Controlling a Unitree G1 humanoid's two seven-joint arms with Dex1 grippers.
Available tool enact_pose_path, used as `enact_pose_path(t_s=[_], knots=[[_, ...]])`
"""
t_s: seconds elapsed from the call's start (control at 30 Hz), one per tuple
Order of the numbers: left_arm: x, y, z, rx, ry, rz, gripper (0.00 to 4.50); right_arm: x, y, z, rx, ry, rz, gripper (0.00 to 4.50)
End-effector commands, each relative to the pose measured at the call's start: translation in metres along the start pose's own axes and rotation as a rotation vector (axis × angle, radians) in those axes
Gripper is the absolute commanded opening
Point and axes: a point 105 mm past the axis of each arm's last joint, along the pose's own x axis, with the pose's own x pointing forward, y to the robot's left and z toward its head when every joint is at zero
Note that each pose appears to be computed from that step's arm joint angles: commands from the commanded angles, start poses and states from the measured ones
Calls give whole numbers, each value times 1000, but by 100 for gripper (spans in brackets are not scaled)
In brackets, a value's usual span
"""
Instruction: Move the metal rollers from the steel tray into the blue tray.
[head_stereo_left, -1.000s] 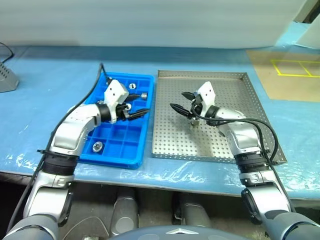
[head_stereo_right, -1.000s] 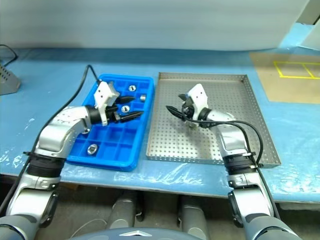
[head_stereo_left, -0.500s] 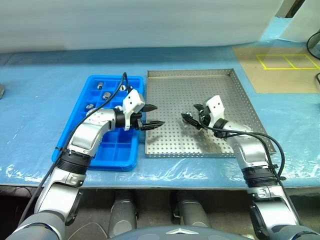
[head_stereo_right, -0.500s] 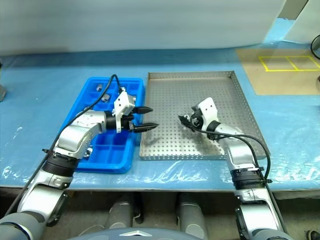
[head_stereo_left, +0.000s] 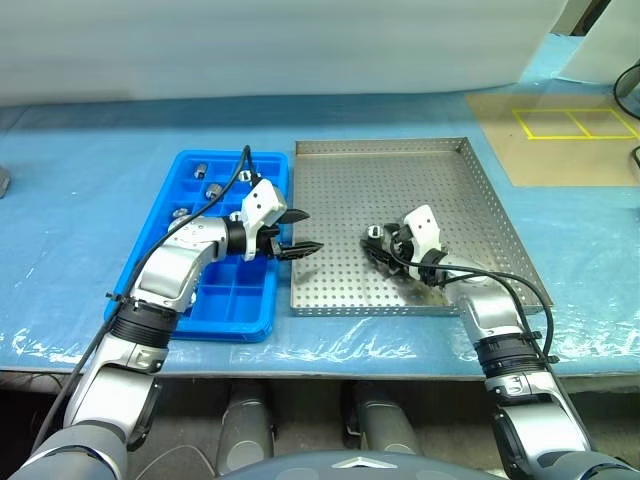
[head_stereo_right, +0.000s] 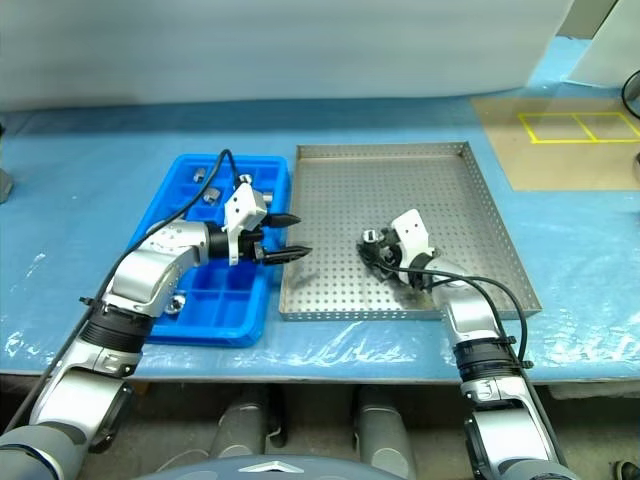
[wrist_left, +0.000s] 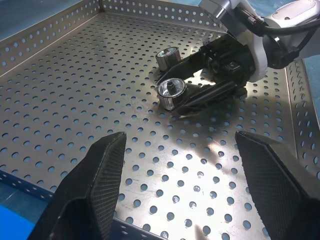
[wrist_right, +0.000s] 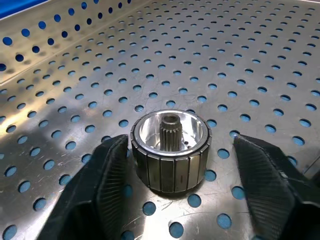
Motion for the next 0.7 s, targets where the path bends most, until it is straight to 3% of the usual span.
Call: enact_pose_path(t_s=[0.03,0.17,0.4,0.53,0.7], knots=[[-5,2,12,49,-25,11,372,3,0,12,-21,-41,1,248],[-7,2,17,31,-49,23,372,3,0,14,-52,-44,-1,163],[-20,7,14,25,-41,82,372,11,1,34,-71,-86,20,163],[-50,35,14,19,-24,227,372,29,21,64,-88,-159,120,163],[-83,40,9,22,18,318,372,47,58,100,-132,-243,275,163]])
